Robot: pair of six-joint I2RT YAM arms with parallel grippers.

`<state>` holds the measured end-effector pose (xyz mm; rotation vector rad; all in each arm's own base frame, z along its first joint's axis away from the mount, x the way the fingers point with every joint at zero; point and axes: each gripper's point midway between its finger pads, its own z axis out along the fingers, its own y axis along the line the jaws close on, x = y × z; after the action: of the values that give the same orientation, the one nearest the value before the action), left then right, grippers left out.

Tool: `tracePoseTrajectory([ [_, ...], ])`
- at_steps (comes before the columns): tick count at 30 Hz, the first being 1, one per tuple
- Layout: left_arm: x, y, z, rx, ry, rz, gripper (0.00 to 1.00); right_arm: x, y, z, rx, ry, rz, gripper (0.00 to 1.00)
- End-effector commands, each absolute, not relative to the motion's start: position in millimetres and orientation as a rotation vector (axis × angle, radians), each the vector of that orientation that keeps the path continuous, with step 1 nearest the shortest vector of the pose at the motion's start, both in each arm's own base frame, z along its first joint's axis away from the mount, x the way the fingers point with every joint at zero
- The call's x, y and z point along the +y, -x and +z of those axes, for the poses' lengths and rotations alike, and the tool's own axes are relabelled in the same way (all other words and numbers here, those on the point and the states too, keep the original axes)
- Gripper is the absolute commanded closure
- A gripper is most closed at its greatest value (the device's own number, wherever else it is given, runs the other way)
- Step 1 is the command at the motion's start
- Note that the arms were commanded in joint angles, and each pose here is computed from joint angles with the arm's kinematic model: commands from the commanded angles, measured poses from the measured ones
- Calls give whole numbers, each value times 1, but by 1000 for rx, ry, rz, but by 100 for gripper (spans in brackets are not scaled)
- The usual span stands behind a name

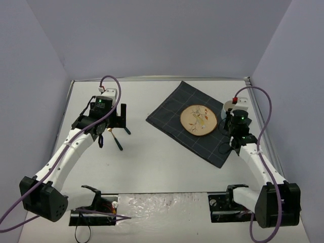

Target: Set the dinner table for one person

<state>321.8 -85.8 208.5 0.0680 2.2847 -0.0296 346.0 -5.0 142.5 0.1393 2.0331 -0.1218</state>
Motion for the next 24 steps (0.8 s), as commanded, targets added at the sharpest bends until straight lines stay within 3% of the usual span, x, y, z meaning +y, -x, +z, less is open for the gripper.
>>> tracePoseTrajectory([
  [1,-78,-328,232,2171,-39,-16,3,-49,-372,184,1802,-311,-137,100],
  [24,-72,-322,224,2167,-70,94,3,-107,-405,154,1914,-191,-182,100],
])
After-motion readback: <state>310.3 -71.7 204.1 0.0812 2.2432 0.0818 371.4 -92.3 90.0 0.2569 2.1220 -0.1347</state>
